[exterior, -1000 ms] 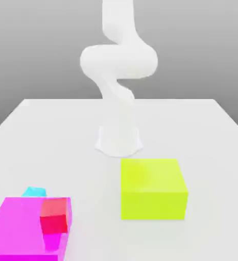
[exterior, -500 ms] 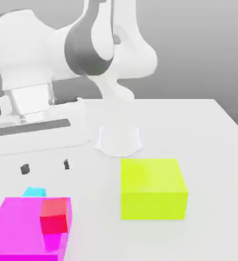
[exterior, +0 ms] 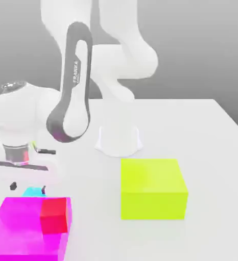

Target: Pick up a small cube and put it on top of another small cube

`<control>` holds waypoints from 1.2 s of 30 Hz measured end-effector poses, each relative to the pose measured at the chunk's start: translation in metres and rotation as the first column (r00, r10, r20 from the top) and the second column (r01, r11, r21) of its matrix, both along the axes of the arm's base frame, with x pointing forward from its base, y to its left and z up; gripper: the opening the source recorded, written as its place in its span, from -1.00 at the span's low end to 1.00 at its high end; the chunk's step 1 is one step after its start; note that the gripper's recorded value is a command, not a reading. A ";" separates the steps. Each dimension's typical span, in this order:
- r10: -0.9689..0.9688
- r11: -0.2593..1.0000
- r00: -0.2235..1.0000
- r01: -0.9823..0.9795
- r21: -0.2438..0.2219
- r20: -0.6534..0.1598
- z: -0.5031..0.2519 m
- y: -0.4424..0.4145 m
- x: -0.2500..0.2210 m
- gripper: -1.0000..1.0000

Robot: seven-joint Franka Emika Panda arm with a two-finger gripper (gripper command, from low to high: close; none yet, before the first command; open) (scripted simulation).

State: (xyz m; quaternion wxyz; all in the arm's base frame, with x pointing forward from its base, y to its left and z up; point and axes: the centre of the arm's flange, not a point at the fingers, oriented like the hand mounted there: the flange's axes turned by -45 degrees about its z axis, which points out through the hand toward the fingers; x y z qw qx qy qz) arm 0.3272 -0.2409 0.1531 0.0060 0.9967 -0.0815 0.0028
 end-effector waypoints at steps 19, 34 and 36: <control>-0.001 1.000 1.000 0.001 0.003 -0.001 0.031 0.001 -0.001 -1.00; 0.471 0.881 0.858 -0.446 0.159 -0.205 0.029 -0.052 0.028 -1.00; 0.545 0.837 0.812 -0.515 0.184 -0.208 0.030 -0.070 0.035 -1.00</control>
